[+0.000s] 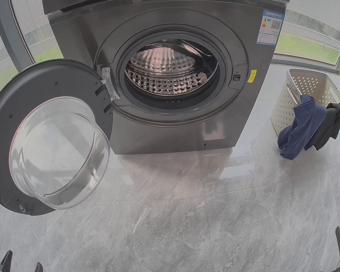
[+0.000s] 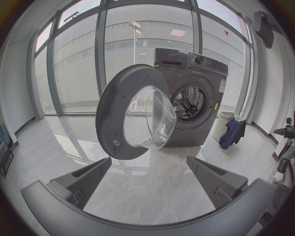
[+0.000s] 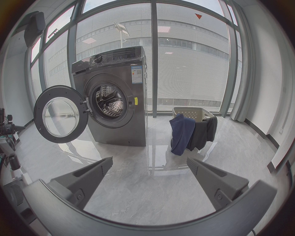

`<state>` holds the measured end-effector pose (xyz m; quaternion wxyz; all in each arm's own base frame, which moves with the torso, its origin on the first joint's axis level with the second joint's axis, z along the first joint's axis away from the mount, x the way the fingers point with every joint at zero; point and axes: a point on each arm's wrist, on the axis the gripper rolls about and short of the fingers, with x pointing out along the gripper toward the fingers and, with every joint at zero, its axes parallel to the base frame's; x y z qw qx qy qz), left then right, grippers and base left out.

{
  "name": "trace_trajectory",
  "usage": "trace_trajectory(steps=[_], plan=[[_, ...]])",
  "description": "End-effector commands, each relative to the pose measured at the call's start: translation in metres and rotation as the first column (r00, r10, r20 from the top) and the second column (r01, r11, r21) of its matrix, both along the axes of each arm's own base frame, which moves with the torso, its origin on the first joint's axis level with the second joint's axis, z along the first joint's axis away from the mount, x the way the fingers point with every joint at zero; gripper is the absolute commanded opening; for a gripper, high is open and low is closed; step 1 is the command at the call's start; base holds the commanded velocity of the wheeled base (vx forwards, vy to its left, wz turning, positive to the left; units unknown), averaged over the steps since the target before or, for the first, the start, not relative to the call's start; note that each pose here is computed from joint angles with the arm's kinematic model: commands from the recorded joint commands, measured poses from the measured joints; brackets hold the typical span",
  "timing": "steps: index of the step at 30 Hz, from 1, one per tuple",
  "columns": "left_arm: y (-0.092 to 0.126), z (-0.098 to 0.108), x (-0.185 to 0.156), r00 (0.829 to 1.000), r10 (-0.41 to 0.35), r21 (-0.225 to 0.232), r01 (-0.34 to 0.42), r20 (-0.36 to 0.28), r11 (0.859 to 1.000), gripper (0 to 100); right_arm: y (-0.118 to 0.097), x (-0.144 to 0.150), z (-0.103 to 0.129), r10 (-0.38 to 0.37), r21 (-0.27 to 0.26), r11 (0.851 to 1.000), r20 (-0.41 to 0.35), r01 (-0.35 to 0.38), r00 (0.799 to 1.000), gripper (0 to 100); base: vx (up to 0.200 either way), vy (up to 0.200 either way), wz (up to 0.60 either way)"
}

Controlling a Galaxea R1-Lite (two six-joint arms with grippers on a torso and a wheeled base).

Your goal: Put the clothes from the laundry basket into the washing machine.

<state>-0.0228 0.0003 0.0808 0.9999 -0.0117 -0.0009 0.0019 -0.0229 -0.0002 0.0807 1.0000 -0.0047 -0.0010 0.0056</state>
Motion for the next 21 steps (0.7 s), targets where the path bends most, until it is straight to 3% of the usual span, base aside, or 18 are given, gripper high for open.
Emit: trace_trajectory(steps=[1, 4, 13, 21], plan=[[0.0000, -0.0052, 0.0001, 1.000, 0.001, 0.000, -0.001, -0.002, 1.000, 100, 0.0000, 0.0000, -0.0048, 0.001, 0.000, 1.000, 0.000, -0.001, 1.000, 100, 0.000, -0.200, 0.00], [0.0000, -0.0052, 0.0001, 1.000, 0.001, 0.002, -0.001, -0.002, 1.000, 100, 0.0000, 0.0000, -0.0048, 0.001, 0.000, 1.000, 0.000, -0.001, 1.000, 100, 0.000, -0.200, 0.00], [0.0000, -0.0052, 0.0001, 1.000, 0.001, 0.000, -0.001, -0.002, 1.000, 100, 0.0000, 0.0000, -0.0048, 0.001, 0.000, 1.000, 0.000, -0.001, 1.000, 100, 0.000, 0.000, 0.00], [0.0000, -0.0052, 0.0001, 1.000, 0.001, 0.000, -0.001, -0.002, 1.000, 100, 0.0000, 0.0000, -0.0048, 0.001, 0.000, 1.000, 0.000, -0.001, 1.000, 100, 0.200, 0.000, 0.00]])
